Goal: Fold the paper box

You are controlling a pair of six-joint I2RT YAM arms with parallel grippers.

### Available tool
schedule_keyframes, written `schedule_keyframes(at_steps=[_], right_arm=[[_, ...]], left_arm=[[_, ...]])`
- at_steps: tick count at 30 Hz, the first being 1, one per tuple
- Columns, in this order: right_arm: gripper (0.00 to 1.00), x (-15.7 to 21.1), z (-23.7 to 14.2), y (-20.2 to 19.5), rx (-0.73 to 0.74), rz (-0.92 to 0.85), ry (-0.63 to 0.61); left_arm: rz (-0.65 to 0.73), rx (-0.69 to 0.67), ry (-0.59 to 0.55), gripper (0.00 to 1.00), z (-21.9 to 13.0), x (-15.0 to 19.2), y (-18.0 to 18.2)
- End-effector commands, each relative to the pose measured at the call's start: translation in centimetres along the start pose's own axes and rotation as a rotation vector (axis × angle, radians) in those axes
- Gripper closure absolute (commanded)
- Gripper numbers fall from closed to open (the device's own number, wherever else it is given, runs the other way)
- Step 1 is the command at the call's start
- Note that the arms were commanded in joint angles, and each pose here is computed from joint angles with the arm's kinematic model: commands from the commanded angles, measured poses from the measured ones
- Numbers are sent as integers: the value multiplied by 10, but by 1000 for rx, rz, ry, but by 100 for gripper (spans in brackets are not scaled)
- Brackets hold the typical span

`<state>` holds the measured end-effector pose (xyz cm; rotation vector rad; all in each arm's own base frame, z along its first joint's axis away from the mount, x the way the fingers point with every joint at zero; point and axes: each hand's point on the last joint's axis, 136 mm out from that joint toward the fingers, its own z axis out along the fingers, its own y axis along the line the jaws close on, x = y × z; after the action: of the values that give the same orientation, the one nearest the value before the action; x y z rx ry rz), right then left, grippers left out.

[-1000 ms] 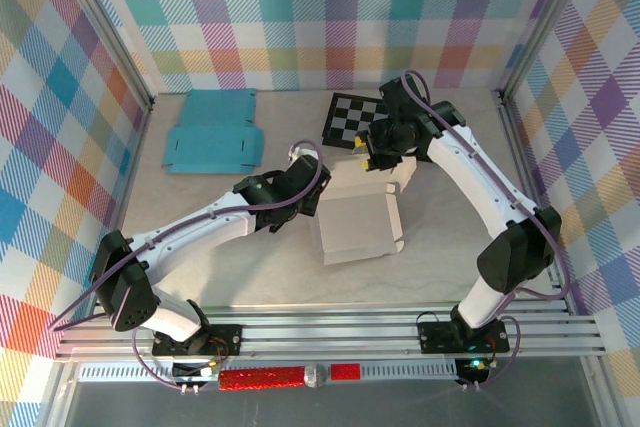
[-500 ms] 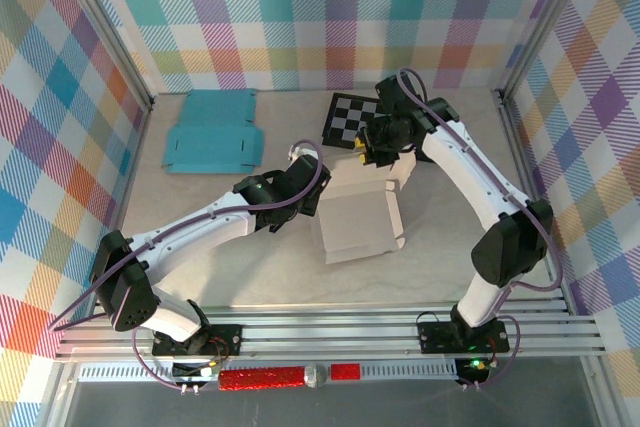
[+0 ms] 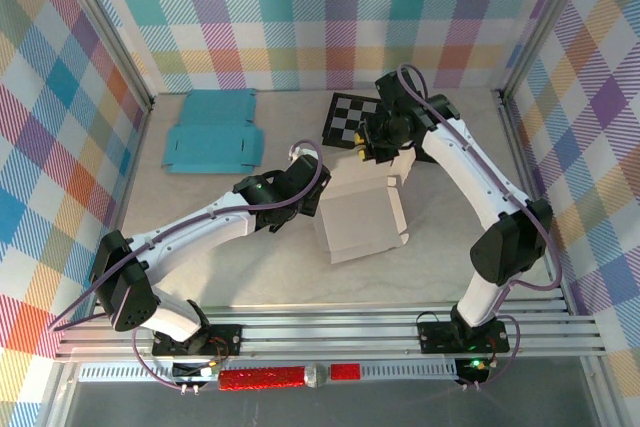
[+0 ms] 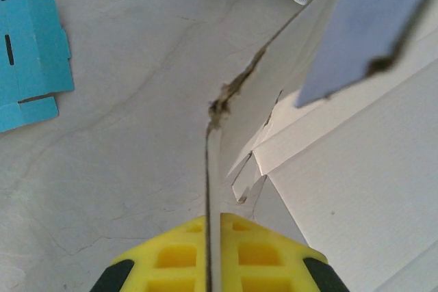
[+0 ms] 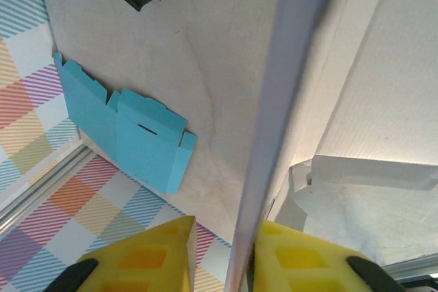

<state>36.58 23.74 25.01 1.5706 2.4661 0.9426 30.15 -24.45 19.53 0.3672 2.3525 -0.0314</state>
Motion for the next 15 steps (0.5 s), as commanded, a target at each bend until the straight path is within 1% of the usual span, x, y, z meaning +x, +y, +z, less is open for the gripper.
schedule_keyframes(at_steps=[1,4,10,14,15], right_arm=[[79,1,-4,2,1,-21,-12],[84,2,-1,0,14,-18,-3],[89,0,0,0,15,-20,-11],[100,-1,1,-3,28,-18,-19],[100,-2,1,-5,35,-14,-22]], left_arm=[[-14,25,-35,100,-9,-13,-5],[-10,26,-36,100,-9,-14,-5],[-9,29,-38,100,-9,-14,-6],[-13,41,-45,100,-12,-16,-7],[-15,45,-47,100,-13,-17,-7]])
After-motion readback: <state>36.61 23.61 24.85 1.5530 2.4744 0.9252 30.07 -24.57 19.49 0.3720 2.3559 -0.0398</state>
